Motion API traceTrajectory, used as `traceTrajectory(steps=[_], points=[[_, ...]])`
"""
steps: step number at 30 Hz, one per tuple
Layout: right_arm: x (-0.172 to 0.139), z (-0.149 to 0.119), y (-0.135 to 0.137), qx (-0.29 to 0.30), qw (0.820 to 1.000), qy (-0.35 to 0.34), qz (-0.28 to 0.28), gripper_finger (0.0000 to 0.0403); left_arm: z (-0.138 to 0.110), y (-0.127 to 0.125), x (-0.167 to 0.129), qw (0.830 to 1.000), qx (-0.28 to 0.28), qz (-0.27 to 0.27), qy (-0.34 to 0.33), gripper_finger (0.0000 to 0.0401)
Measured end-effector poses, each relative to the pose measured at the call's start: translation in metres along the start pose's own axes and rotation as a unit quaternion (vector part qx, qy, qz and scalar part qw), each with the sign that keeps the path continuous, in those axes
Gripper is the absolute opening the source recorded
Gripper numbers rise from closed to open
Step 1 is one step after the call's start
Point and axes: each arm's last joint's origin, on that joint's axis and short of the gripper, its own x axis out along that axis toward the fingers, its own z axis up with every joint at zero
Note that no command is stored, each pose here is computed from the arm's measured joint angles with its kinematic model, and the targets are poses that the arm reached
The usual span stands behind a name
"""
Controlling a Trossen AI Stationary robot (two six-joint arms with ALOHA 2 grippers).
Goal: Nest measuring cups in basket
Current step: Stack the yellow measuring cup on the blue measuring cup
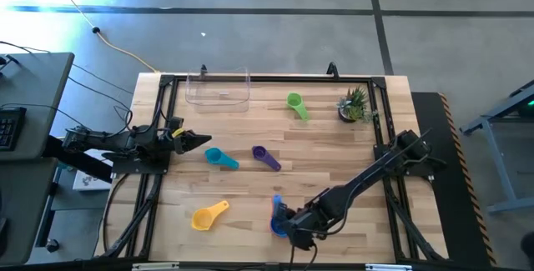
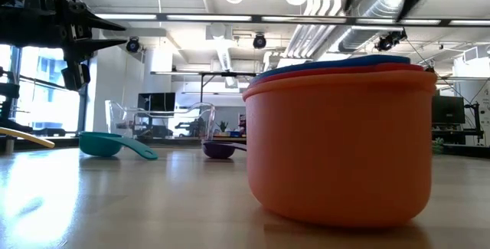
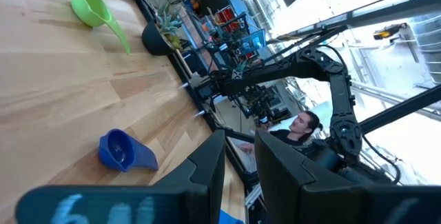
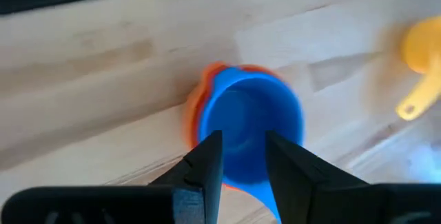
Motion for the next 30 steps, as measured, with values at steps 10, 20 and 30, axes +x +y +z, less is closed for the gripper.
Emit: traceTrajectory(steps=[10,20,30], points=[[-0.017,-0.001,-0.030,0.229,0.964,0.031,-0.127,0.0099,0.000,0.000,0.000,1.000,0.000,0.000,0.000,0.0071],[-0.032,-0.011,-0.061,0.371,0.901,0.029,-0.224,0.0099,0.000,0.000,0.000,1.000,0.000,0.000,0.000,0.0071],[-0.053,-0.032,-0.103,0.603,0.749,-0.047,-0.271,0.0099,0.000,0.000,0.000,1.000,0.004,0.000,0.000,0.0071]])
